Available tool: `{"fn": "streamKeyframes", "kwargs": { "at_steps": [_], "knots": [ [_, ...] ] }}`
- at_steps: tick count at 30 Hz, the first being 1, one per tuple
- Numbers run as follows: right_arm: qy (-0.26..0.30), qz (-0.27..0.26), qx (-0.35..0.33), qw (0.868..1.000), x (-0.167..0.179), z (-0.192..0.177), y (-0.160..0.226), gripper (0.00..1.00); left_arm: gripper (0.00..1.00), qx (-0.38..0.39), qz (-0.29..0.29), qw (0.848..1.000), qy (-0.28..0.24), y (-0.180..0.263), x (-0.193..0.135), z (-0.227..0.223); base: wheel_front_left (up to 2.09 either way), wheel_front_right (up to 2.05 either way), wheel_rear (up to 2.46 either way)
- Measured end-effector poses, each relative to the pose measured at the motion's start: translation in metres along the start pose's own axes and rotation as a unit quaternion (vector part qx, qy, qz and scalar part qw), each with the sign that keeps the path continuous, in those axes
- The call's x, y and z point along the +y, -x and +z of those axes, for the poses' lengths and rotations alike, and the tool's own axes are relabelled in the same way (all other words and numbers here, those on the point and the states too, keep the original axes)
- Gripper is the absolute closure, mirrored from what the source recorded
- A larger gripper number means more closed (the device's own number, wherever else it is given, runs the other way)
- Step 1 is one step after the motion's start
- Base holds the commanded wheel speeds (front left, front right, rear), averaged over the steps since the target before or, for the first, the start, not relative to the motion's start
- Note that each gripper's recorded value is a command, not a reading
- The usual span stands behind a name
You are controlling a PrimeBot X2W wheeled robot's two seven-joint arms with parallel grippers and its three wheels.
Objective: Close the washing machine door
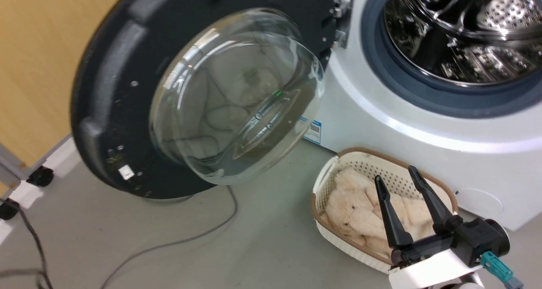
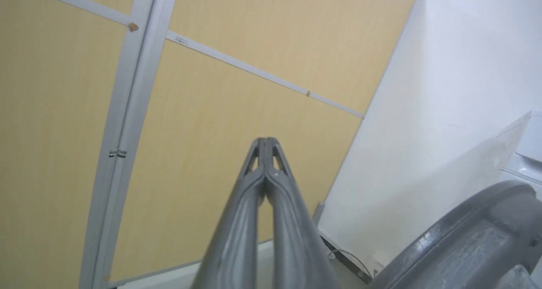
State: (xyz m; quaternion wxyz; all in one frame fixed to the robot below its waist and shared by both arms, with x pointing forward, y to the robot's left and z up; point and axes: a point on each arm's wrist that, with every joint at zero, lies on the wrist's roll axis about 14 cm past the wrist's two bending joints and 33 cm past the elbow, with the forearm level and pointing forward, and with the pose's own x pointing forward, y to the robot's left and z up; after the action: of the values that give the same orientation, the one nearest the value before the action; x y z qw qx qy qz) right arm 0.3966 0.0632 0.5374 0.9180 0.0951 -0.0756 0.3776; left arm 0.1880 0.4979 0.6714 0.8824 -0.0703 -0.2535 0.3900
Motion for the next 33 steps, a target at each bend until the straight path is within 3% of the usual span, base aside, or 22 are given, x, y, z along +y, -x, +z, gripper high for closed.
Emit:
{"fn": "streamKeyframes", "kwargs": {
  "at_steps": [4, 8, 11, 14, 20, 33],
  "knots": [
    [0.0, -0.012, 0.005, 1.0, -0.009, -0.004, 0.005, 0.0, 1.0, 0.045, 0.029, 0.996, 0.071, -0.031, 0.009, -0.015, 0.0, 0.0, 0.0],
    [-0.001, -0.019, 0.011, 1.0, -0.015, -0.009, 0.009, 0.0, 1.0, 0.123, 0.068, 0.979, 0.146, -0.043, 0.017, -0.052, 0.0, 0.0, 0.0],
    [-0.002, -0.025, 0.013, 1.0, -0.02, -0.011, 0.01, 0.0, 1.0, 0.173, 0.108, 0.953, 0.223, -0.043, 0.023, -0.081, 0.0, 0.0, 0.0],
    [-0.002, -0.03, 0.015, 0.999, -0.024, -0.013, 0.011, 0.0, 1.0, 0.244, 0.131, 0.91, 0.309, -0.032, 0.016, -0.118, 0.0, 0.0, 0.0],
    [-0.001, -0.038, 0.014, 0.999, -0.03, -0.012, 0.012, 0.0, 1.0, 0.342, 0.083, 0.851, 0.391, -0.011, -0.019, -0.154, 0.0, 0.0, 0.0],
    [0.003, -0.047, -0.001, 0.999, -0.034, 0.0, 0.011, 0.0, 1.0, 0.452, -0.057, 0.781, 0.427, 0.028, -0.084, -0.157, 0.0, 0.0, 0.0]
  ]
}}
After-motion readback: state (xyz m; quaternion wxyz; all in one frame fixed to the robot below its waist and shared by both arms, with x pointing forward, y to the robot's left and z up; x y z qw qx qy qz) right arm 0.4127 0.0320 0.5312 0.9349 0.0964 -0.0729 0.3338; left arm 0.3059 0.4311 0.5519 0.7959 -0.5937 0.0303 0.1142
